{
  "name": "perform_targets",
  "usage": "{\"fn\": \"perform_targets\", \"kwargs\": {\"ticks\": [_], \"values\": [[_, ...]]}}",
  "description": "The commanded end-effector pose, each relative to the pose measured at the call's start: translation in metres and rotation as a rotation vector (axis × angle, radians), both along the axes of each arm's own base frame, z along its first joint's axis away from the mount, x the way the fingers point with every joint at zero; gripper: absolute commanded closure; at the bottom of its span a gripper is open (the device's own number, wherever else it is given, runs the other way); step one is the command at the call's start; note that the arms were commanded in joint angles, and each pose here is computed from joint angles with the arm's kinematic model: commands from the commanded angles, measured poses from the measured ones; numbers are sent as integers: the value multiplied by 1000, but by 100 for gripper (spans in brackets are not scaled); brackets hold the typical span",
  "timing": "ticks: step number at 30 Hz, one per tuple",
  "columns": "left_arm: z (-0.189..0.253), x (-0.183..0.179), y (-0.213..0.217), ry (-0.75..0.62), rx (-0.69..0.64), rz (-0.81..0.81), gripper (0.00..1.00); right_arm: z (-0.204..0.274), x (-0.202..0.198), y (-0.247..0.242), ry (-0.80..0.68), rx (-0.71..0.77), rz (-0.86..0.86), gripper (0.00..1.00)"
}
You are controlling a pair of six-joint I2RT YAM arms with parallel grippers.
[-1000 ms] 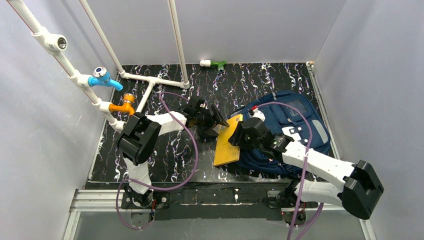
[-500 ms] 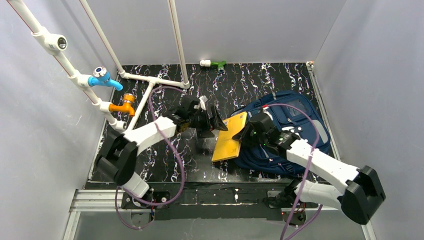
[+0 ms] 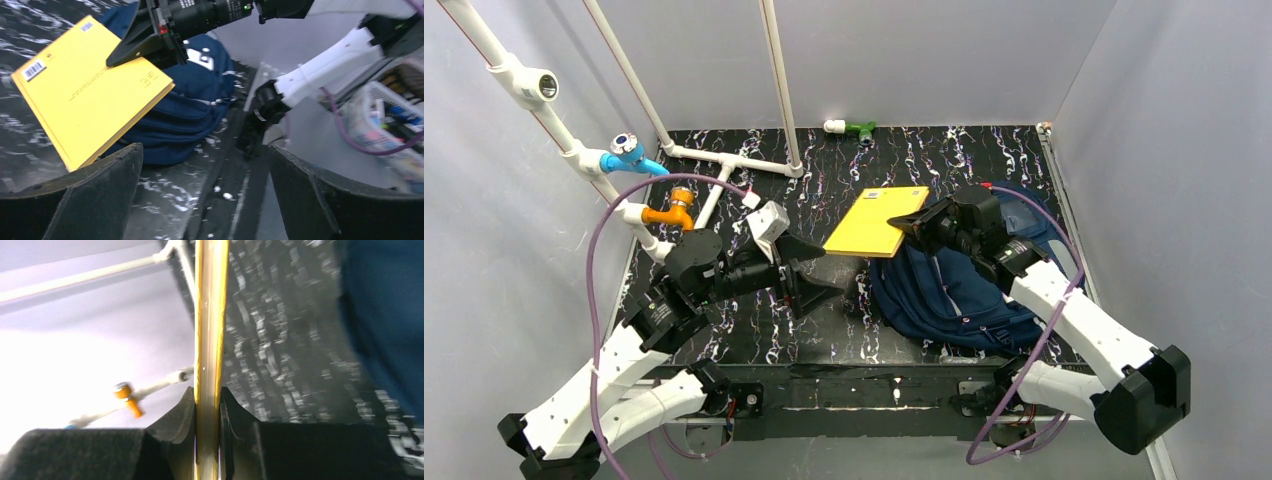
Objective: Pack the student bag
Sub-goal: Pick up the book from the center of the board.
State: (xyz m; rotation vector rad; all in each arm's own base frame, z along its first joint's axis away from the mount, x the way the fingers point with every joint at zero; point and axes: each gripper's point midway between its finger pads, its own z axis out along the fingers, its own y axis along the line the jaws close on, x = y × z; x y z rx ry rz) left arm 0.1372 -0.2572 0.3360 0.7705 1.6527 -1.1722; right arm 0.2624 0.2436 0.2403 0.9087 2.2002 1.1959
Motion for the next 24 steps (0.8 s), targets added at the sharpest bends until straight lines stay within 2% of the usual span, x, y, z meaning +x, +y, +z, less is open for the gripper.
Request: {"fn": "perform_targets", "kwargs": {"ticks": [1,6,10,14,20,23,24], "values": [[-24,32,23,-150,201,159,8,93,-4,46,-51,508,152,99],[4,58,59,3,138,494,9,106,-8,43,55,737,147,99],[21,60,71,103,61,603,9,115,0,25,104,947,48,99],[40,63,85,125,6,691,6,116,8,17,129,974,6,99],[58,64,66,-13,72,558,5,115,13,17,144,957,-5,99],[65,50,35,-151,144,312,5,116,13,17,138,945,-8,99],[66,37,21,-212,165,172,7,114,13,17,141,937,-10,99]]}}
